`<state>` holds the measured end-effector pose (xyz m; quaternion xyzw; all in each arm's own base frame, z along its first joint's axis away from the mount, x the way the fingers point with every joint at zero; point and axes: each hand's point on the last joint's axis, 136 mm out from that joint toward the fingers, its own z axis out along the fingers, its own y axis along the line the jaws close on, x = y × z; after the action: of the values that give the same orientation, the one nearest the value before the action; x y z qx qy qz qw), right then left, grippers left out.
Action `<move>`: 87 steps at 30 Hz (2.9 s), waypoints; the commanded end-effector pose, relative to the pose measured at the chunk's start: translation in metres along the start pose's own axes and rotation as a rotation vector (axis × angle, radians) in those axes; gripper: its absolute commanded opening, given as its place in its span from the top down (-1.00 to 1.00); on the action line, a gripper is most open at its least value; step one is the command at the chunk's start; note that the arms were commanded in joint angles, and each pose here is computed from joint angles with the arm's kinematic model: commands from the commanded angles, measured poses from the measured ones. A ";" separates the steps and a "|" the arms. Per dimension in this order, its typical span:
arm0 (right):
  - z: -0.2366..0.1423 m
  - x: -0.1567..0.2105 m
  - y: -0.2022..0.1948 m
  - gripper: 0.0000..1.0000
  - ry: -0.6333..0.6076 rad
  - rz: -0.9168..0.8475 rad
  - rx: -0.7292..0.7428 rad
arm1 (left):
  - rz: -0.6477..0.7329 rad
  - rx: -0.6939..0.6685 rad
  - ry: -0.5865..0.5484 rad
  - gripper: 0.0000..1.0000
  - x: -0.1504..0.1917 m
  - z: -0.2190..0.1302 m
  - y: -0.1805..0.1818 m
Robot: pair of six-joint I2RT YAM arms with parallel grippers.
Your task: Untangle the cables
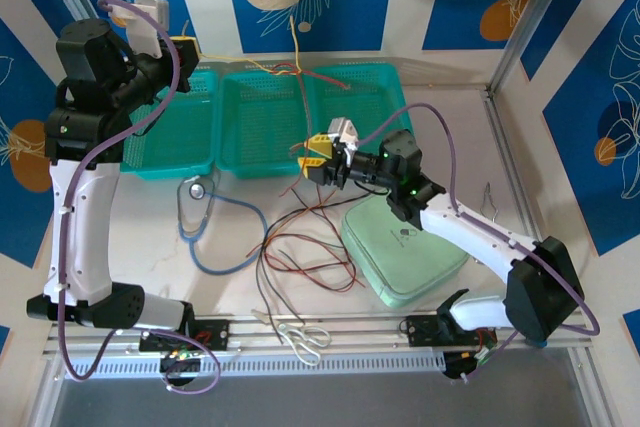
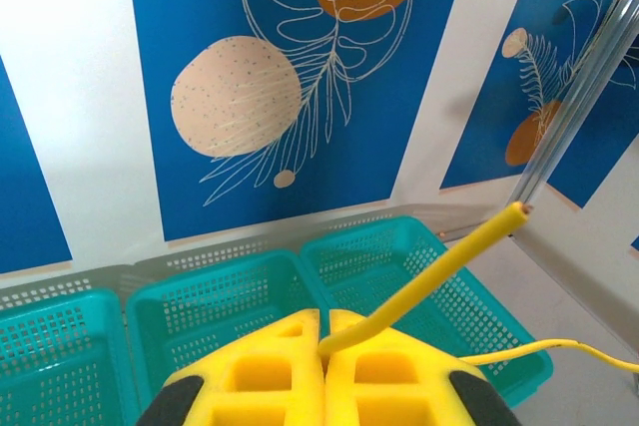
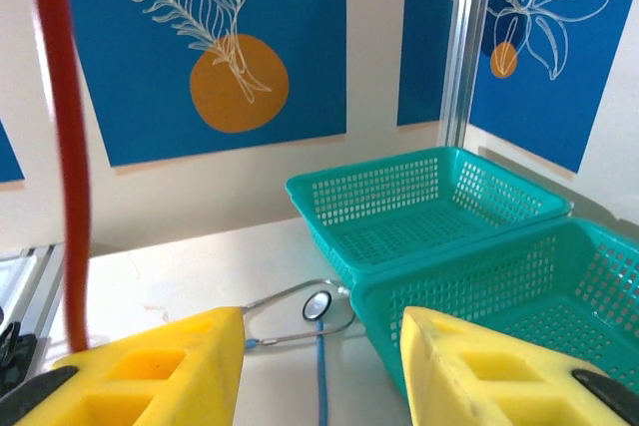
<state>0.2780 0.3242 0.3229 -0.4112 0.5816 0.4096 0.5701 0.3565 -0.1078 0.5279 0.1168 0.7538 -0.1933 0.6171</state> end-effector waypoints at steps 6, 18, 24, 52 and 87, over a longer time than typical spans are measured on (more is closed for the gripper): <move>-0.028 0.000 -0.005 -0.13 -0.005 0.016 0.060 | 0.000 0.021 -0.020 1.00 -0.006 -0.003 -0.006; -0.014 -0.006 0.003 -0.27 -0.005 0.014 -0.028 | -0.024 0.037 -0.019 1.00 -0.006 0.002 -0.007; 0.008 -0.009 0.003 0.30 -0.011 0.036 -0.078 | -0.025 0.037 -0.021 1.00 -0.007 0.000 -0.008; -0.088 -0.110 -0.028 1.00 0.380 -0.490 0.399 | 0.203 0.063 0.041 1.00 0.020 0.006 -0.018; -0.079 -0.138 -0.130 1.00 0.521 -0.319 0.412 | 0.265 0.139 0.008 1.00 0.026 0.011 -0.043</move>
<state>0.3770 0.2080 0.5134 -0.4658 0.6347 0.0058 0.6165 0.3514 -0.1502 0.4796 0.2653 0.7499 -0.1497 0.5872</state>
